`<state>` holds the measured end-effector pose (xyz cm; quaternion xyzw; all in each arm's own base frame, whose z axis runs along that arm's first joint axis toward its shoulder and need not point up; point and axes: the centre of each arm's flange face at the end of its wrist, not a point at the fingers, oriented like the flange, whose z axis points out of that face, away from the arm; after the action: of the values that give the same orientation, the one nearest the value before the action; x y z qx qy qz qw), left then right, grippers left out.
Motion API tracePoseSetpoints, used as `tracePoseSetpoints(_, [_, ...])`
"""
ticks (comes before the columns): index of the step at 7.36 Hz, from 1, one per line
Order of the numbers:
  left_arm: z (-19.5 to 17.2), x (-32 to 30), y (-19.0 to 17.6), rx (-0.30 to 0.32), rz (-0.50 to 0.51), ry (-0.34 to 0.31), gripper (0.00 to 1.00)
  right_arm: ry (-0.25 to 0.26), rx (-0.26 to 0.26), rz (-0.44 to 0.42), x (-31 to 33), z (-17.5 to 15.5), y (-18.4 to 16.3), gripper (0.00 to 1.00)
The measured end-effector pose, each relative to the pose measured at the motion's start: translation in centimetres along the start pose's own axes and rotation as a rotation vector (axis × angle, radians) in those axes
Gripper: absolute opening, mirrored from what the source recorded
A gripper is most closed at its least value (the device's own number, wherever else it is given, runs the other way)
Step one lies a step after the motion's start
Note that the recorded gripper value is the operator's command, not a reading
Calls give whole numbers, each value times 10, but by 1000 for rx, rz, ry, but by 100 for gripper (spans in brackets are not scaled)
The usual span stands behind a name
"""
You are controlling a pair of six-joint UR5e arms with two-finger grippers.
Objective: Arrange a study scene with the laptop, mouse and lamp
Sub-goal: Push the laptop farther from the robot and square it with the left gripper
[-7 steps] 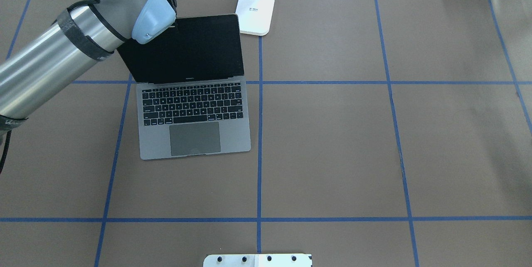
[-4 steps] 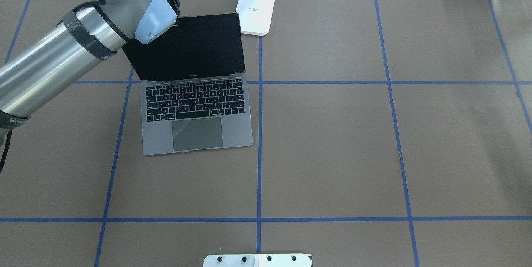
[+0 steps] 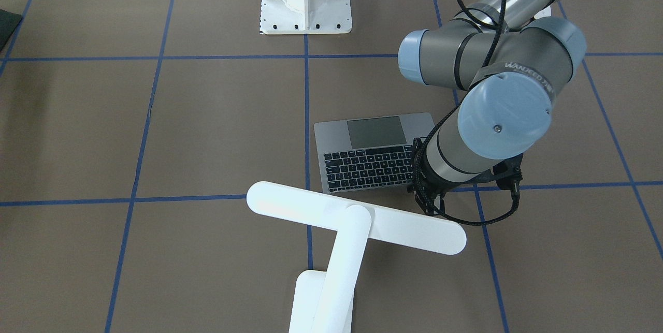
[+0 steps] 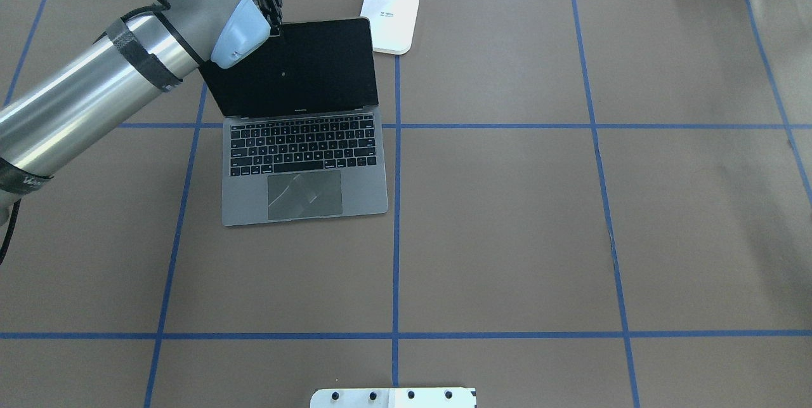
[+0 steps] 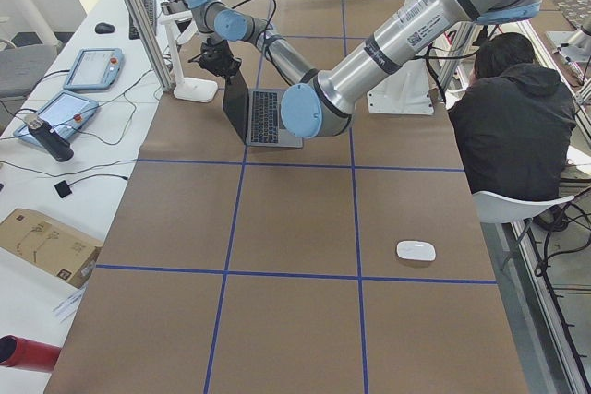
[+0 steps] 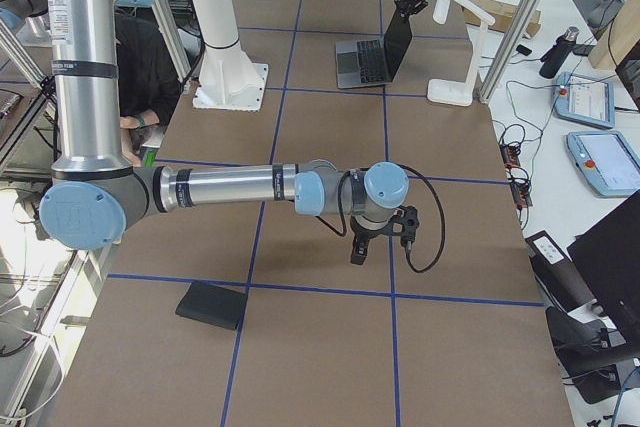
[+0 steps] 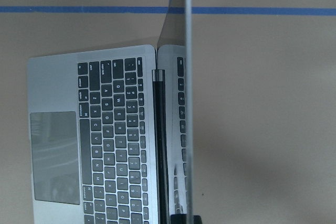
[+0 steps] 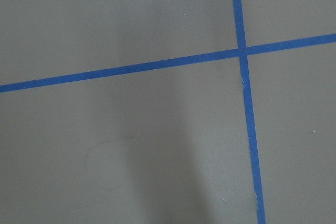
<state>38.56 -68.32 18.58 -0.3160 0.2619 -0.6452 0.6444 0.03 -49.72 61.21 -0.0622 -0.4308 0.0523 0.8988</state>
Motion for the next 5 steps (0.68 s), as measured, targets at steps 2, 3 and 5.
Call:
tracePoseSetpoints(2, [4, -2, 5, -9, 21, 5, 99, 0, -3, 0, 0, 2, 0, 100])
tracePoseSetpoints(3, [7, -4, 9, -16, 39, 9, 100, -1, -5, 0, 0, 2, 0, 100])
tracePoseSetpoints(5, [10, -6, 9, -16, 58, 18, 100, 0, -8, -5, -4, 4, -2, 100])
